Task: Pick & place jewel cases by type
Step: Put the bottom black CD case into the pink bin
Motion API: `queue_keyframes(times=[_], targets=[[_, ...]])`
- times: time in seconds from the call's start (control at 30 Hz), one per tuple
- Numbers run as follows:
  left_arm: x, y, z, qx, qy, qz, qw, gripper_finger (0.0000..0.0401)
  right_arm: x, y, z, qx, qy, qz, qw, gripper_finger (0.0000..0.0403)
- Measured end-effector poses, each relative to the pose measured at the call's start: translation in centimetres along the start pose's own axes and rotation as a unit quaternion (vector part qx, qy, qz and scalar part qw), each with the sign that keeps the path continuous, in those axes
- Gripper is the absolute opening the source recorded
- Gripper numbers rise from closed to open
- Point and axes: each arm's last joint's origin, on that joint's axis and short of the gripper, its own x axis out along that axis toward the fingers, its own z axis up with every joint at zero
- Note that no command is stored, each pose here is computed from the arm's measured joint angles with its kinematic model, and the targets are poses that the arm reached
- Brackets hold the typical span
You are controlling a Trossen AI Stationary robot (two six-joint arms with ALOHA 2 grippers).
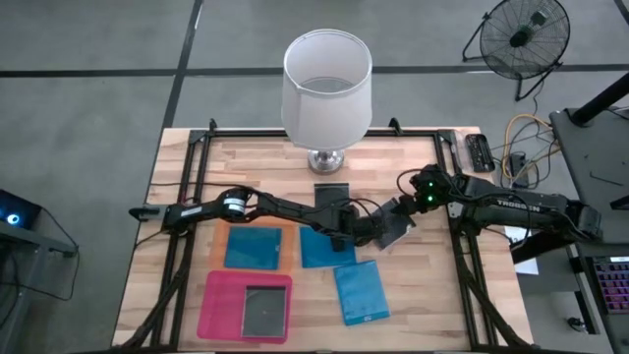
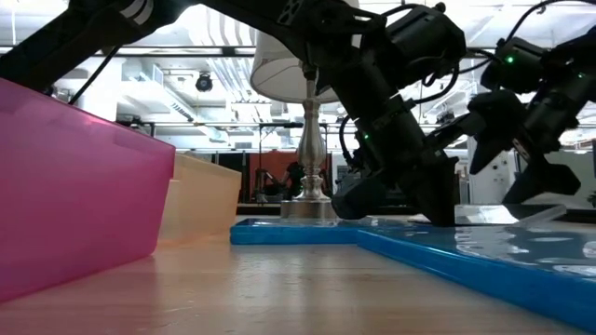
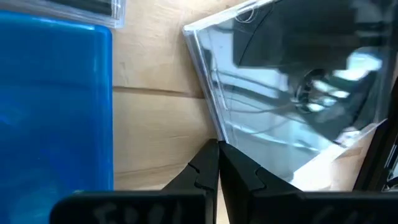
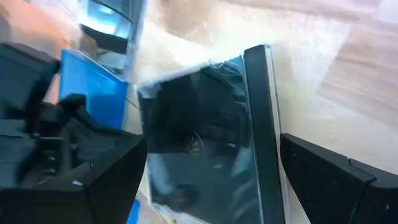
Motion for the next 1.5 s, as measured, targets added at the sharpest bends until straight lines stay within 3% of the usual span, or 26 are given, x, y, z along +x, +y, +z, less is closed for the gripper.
queue_keyframes(times=[0.9, 1.2, 1.5], targets=[[0.0, 0.0, 0.1, 0.0, -0.005, 0.002, 1.0, 0.0, -1.6, 2.4, 0.3, 0.023, 0.026, 0.017, 0.999, 0.0352], [0.0, 0.2, 0.2, 0.001, -0.007, 0.011, 1.0, 0.0, -1.6, 3.1, -0.7, 0.013, 0.066, 0.014, 0.998, 0.0352], [-0.1, 0.3, 0.2, 0.003, -0.008, 0.02, 1.0, 0.0, -2.1, 3.6, -1.6, 0.01, 0.064, 0.027, 0.998, 0.0352]])
